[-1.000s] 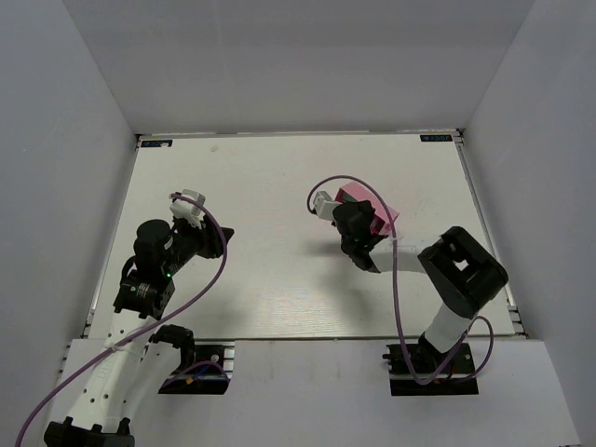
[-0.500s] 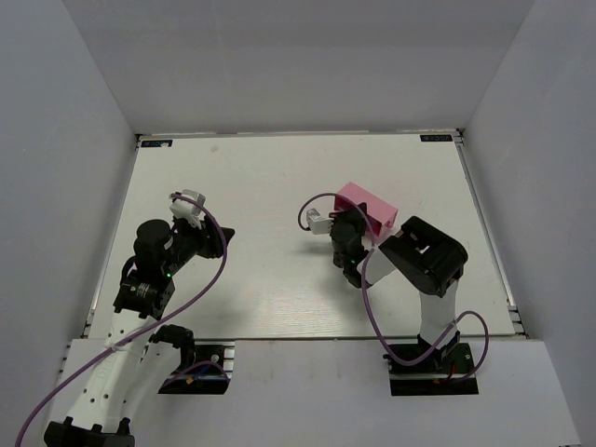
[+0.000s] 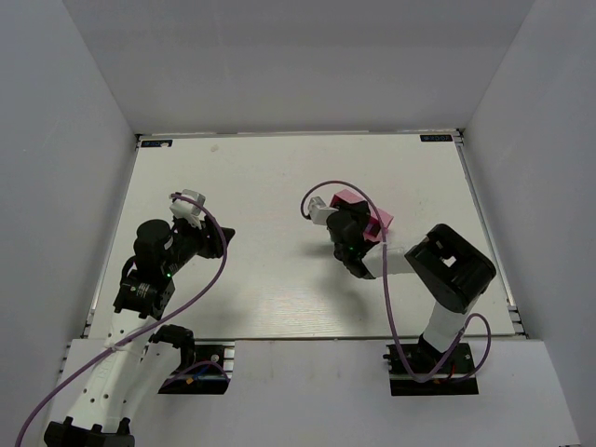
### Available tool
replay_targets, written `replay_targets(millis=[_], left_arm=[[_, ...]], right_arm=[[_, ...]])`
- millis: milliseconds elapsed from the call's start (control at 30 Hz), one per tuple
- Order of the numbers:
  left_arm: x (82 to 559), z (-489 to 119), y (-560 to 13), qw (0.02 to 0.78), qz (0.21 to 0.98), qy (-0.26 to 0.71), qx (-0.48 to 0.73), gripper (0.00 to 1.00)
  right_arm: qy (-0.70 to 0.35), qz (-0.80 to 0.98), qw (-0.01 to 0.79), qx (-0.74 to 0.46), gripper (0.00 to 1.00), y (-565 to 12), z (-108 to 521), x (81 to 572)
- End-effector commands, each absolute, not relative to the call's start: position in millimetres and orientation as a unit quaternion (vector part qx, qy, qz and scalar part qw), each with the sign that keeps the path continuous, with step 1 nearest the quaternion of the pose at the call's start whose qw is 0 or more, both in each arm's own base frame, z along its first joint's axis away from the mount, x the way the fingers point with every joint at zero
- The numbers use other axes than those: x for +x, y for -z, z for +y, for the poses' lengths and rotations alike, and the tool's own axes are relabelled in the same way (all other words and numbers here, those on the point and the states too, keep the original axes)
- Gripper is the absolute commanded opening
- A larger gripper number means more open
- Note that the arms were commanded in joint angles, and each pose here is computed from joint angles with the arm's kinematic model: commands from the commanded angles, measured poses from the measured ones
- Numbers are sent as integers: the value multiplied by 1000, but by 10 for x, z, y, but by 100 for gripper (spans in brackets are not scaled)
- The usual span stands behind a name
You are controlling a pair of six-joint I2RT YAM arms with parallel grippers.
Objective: Build the wood block tower
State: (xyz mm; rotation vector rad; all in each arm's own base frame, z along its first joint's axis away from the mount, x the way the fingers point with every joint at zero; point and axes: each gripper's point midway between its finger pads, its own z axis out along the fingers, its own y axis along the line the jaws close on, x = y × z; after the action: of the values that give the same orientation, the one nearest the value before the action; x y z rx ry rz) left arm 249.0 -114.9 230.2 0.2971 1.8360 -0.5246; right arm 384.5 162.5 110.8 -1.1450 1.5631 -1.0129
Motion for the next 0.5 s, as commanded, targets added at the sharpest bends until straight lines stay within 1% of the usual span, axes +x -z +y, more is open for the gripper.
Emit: replay_targets(millis=[0,200,267,400,433,467], left_arm=[[2476,-1172,-2441,578,772,229,131,62],[2484,-1159,-2440,579,773,226,128,62],[2484,-1159,-2440,579,773,226,128,62],[2484,-1159,-2440,579,773,226,128,62],[2484,-1159,-2440,579,773,226,128,62],[2484,-1159,-2440,579,773,226,128,62]], right_arm=[[378,662,471,-443,33,-1138,1674,3823],[380,660,461,-456,34,-1060,1679,3775],[368,662,467,-455,38,-1073,1725,3761],[362,668,455,-464,48,-1035,1709,3713],[358,671,456,-463,54,-1034,1722,3702],[355,671,452,-468,56,-1013,1730,3684]])
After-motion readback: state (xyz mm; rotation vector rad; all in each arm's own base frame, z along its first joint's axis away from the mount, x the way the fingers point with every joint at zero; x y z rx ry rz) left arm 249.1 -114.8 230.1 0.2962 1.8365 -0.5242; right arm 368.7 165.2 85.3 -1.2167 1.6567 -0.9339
